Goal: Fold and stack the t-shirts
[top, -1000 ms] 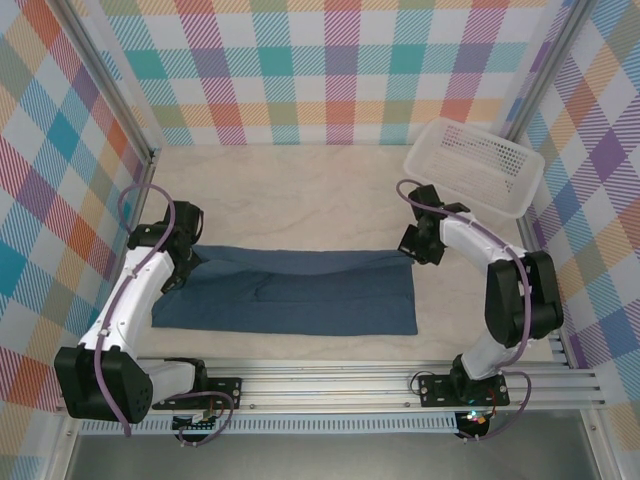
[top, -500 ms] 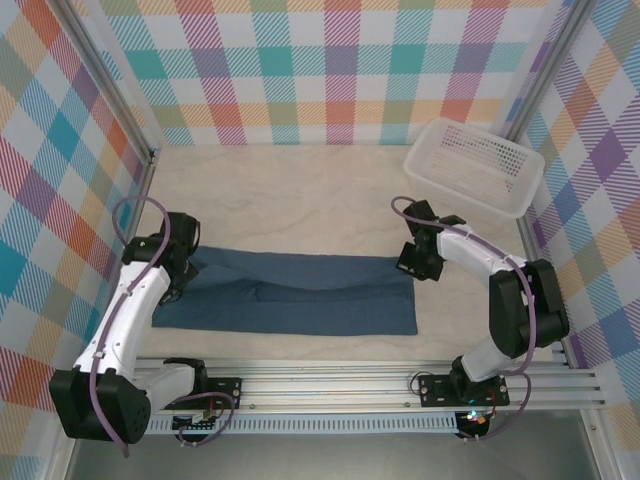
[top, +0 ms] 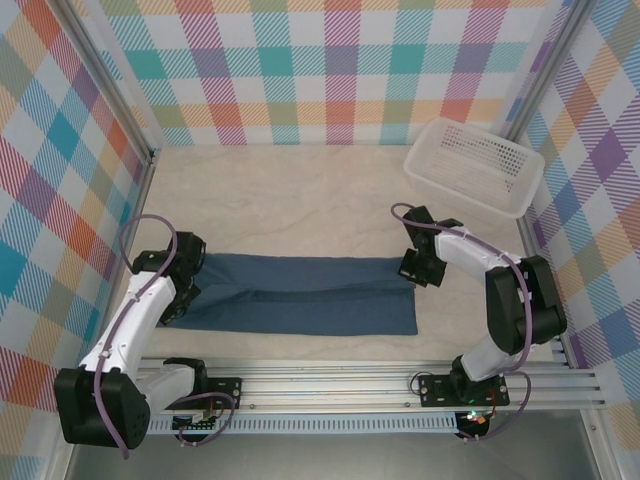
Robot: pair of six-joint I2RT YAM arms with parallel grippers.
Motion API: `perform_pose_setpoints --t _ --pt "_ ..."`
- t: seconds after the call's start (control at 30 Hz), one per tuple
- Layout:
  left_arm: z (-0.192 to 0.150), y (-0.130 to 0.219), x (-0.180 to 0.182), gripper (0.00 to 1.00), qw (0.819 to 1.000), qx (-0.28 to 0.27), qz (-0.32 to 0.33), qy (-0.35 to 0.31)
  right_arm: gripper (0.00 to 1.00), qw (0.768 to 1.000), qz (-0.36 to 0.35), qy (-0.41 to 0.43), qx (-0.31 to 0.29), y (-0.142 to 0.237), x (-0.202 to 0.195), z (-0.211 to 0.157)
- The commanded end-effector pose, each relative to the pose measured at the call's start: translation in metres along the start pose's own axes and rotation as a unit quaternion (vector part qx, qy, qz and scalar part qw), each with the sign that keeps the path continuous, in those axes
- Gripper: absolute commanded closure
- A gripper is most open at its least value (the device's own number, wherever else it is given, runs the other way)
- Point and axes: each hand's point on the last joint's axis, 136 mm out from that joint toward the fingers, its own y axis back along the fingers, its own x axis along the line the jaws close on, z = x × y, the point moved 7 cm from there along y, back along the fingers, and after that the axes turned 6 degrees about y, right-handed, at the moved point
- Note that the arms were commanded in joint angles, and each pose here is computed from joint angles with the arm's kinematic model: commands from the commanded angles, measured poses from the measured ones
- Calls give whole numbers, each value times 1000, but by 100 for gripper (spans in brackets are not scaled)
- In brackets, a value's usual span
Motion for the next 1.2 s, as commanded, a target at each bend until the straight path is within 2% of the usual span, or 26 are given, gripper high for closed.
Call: perform_pose_setpoints --t 0.0,0.23,0.43,0.5,0.63,0.73,0.8,0.87,1.0,1.1,1.17 --pt "0 4 8 100 1000 -10 11 5 100 1000 -9 -2 5 3 -1 -6" --pt "-12 -11 5 100 1000 15 19 13 100 999 -19 -14 35 -15 -2 -16" --pt "-16 -17 0 99 999 26 14 13 100 999 -34 -21 37 -14 -6 -17" --pt "-16 -17 -3 91 999 31 11 10 96 998 -40 -24 32 -10 -7 -16" --pt "-2 -2 -10 55 1000 14 0 -2 71 999 -39 -29 1 10 -8 -10" --pt "28 25 -22 44 999 -26 -26 -13 60 999 -22 -26 -36 31 -8 -4" --pt "52 32 -35 43 998 -22 -58 -12 59 998 -6 -19 -59 42 -6 0" --pt "73 23 -52 45 994 21 -105 4 62 996 44 -1 -77 46 5 4" --pt "105 -3 -96 55 984 74 -163 10 73 983 152 30 -100 44 33 15" --pt "117 -36 -121 59 979 115 -167 5 75 978 191 29 -75 31 48 24" --pt "123 -53 -134 56 975 131 -177 -7 73 981 187 25 -52 20 53 28"
